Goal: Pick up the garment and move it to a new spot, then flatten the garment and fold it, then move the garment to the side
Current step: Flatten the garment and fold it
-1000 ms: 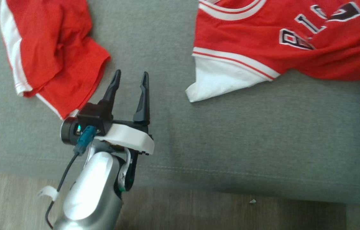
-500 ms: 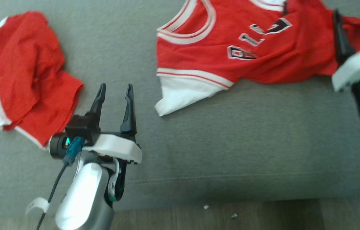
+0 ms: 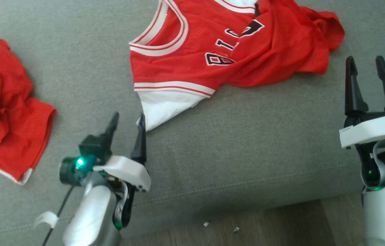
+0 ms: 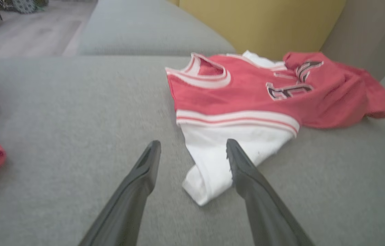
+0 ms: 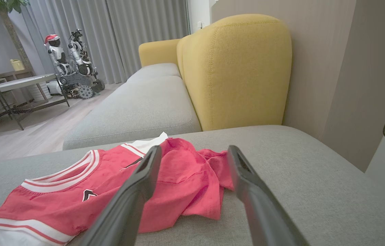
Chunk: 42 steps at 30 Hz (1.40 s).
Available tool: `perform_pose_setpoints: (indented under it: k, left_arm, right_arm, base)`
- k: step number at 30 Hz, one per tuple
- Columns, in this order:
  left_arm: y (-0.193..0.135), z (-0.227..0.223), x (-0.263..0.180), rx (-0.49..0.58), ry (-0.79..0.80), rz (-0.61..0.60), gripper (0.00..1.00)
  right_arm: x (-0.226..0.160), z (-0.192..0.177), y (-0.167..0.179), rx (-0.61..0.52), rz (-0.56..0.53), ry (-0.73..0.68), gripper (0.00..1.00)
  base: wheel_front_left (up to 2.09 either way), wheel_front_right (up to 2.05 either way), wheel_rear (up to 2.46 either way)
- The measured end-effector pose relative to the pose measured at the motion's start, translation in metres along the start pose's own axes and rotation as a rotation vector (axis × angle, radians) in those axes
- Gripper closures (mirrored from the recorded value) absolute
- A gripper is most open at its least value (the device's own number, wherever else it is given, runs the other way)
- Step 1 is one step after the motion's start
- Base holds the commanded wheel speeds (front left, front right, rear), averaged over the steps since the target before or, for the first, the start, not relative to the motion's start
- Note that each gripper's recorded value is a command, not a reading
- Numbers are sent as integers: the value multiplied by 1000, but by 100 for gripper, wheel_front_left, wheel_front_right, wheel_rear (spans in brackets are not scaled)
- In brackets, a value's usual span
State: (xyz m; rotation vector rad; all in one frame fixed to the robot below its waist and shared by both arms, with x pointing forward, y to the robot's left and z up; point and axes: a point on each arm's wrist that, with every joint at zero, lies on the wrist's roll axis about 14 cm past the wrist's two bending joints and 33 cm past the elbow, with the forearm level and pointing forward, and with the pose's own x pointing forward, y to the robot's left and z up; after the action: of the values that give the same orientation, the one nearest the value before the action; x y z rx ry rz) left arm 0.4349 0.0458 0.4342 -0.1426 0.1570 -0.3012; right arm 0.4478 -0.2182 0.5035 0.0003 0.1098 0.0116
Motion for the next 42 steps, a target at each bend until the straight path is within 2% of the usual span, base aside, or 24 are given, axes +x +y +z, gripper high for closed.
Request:
perform_pose_setpoints:
  k: [6, 15, 27, 28, 29, 34, 38, 42]
  left_arm:
    - [-11, -50, -4, 67, 157, -75, 0]
    - [-26, -47, 16, 188, 146, -170, 0]
    - [-27, -63, 19, 212, 199, -180, 0]
    - [-28, -63, 19, 211, 200, -184, 27]
    - [-28, -63, 19, 210, 202, -188, 100]
    - [-27, -55, 21, 142, 184, -181, 100]
    - [-17, -17, 33, 17, 66, -120, 100]
    - [0, 13, 35, -39, -33, -61, 100]
  right_arm:
    - [-2, 3, -6, 7, -23, -11, 0]
    - [-5, -4, -12, 28, -50, 4, 0]
    - [-10, -7, -21, 36, -80, 7, 0]
    - [-10, -7, -22, 36, -81, 7, 0]
    - [-10, -7, -22, 36, -83, 8, 0]
    - [-8, -11, -24, 41, -88, 17, 0]
    - [2, -13, -20, 38, -62, 41, 0]
    - [23, -8, -21, 11, -34, 72, 0]
  base:
    - [0, 0, 0]
    - [0, 0, 0]
    - [0, 0, 0]
    - [0, 0, 0]
    - [0, 0, 0]
    - [0, 0, 0]
    - [0, 0, 0]
    - [0, 0, 0]
